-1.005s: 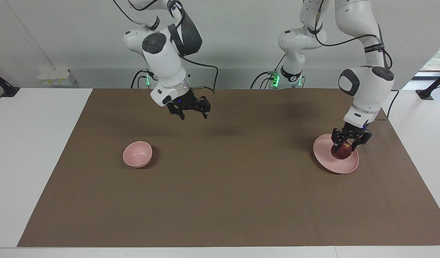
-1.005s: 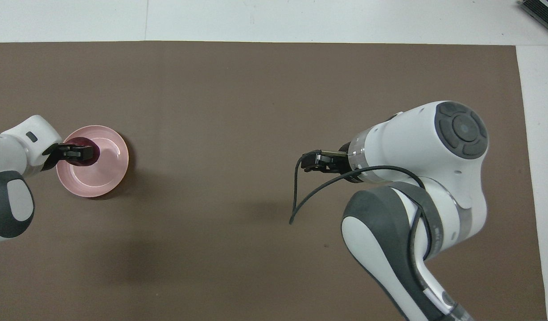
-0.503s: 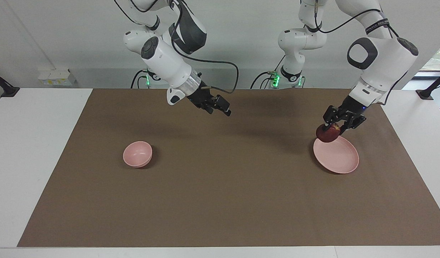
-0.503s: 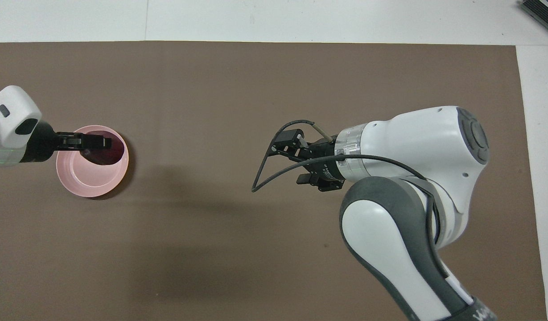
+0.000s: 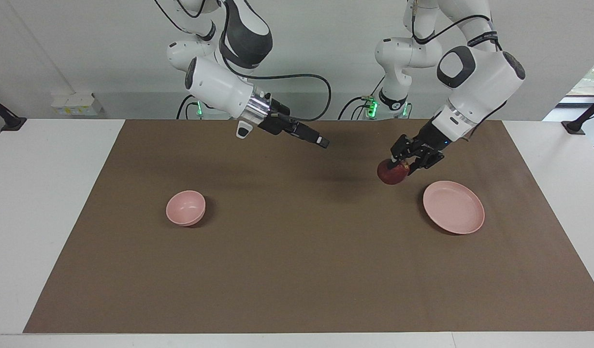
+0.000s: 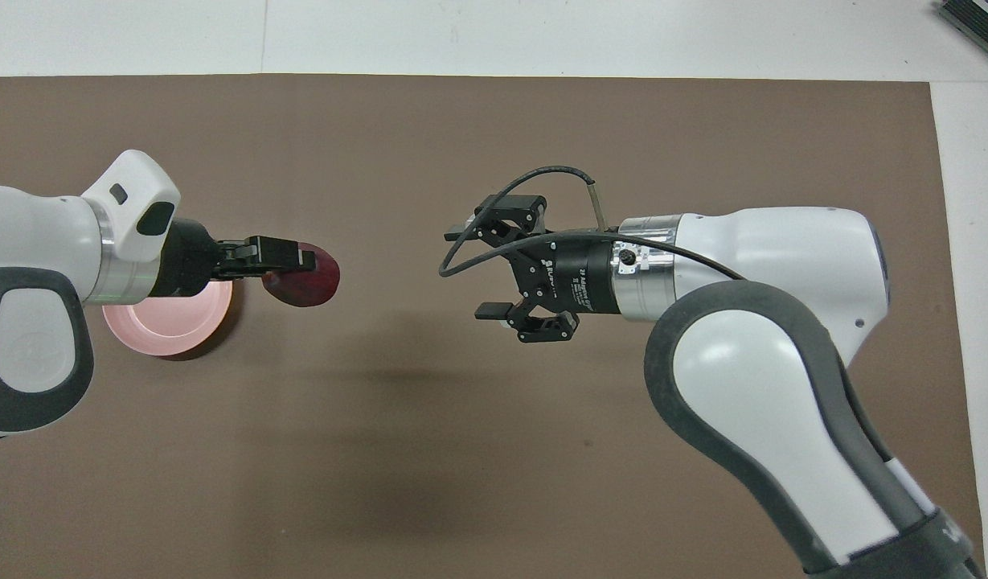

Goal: Move apple from plate to bowl
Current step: 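Carry the apple toward the right gripper and close the right gripper on it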

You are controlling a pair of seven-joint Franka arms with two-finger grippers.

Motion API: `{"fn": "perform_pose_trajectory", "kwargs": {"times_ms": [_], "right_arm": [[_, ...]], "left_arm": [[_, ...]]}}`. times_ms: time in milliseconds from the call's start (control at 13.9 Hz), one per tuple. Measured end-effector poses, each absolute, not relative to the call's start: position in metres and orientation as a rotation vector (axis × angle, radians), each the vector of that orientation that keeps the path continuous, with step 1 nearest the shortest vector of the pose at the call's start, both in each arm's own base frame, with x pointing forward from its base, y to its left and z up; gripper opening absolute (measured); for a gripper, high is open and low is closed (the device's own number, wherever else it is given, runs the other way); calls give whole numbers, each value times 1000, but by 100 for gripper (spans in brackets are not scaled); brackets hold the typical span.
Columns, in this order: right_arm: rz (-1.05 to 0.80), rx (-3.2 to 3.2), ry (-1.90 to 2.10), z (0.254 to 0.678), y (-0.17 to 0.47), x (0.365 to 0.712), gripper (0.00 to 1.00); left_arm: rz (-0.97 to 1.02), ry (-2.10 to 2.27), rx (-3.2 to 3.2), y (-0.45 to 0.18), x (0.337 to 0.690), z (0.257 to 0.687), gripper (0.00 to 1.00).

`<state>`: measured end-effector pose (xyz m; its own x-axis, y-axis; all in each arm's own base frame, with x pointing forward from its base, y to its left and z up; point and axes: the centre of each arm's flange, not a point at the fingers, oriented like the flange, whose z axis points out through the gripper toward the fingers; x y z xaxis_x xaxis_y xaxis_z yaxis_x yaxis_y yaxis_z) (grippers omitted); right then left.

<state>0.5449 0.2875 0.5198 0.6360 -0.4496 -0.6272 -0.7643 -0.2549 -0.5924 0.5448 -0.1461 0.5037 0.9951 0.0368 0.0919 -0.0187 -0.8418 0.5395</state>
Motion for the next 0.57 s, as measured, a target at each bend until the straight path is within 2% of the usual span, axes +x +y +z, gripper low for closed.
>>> {"fn": "perform_pose_trajectory", "kwargs": {"times_ms": [574], "right_arm": [[583,-1685,1228,520,295,542,100]], "left_arm": [[206,135,2295,-206,537,529,68]]}}
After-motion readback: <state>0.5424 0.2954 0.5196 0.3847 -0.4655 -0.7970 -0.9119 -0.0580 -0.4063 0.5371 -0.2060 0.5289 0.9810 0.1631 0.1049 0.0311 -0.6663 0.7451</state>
